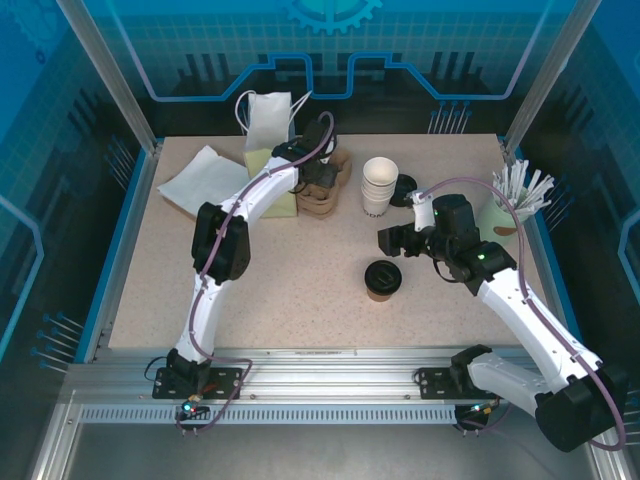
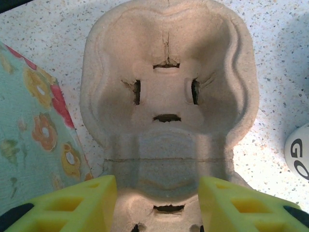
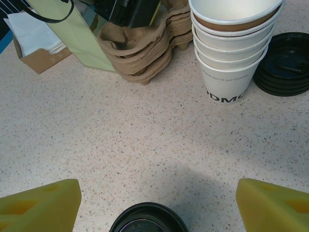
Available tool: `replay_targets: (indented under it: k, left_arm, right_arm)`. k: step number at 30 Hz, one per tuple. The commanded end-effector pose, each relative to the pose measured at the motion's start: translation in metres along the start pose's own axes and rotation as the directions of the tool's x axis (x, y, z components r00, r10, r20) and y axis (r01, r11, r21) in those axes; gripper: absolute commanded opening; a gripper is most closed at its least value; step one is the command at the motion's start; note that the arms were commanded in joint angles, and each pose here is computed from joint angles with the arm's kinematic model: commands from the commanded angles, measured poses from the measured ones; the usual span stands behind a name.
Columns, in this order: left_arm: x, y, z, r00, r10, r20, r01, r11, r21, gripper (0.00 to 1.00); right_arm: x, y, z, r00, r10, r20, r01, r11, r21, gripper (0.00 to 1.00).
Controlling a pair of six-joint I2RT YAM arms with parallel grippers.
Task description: Pack the takeout coffee
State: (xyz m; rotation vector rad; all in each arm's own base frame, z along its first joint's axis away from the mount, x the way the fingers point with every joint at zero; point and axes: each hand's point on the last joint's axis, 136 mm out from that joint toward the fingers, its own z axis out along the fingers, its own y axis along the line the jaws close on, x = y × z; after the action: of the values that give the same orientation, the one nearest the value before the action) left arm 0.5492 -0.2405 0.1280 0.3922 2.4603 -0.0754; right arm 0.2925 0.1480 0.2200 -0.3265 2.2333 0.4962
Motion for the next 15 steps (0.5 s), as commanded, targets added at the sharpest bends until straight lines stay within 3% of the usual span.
replay_targets:
  k: [1, 15]
  left_arm:
    - [-0.0026, -0.0018, 0.0031, 1.0, -0.027, -0.006, 0.028, 0.999, 0.028, 0.49]
    - [-0.0022, -0.0052, 0.0102, 1.0, -0.026, -0.015, 0.026, 0.999, 0.046, 0.47]
  right_arm:
    - [0.0049, 0.0017, 0.0052, 1.0, -0.019, -0.014, 0.019, 1.0, -0.004, 0.85]
    - [0.0061, 0.0027, 0.0053, 1.0, -0.016, -0.019, 0.016, 1.0, -0.01, 0.85]
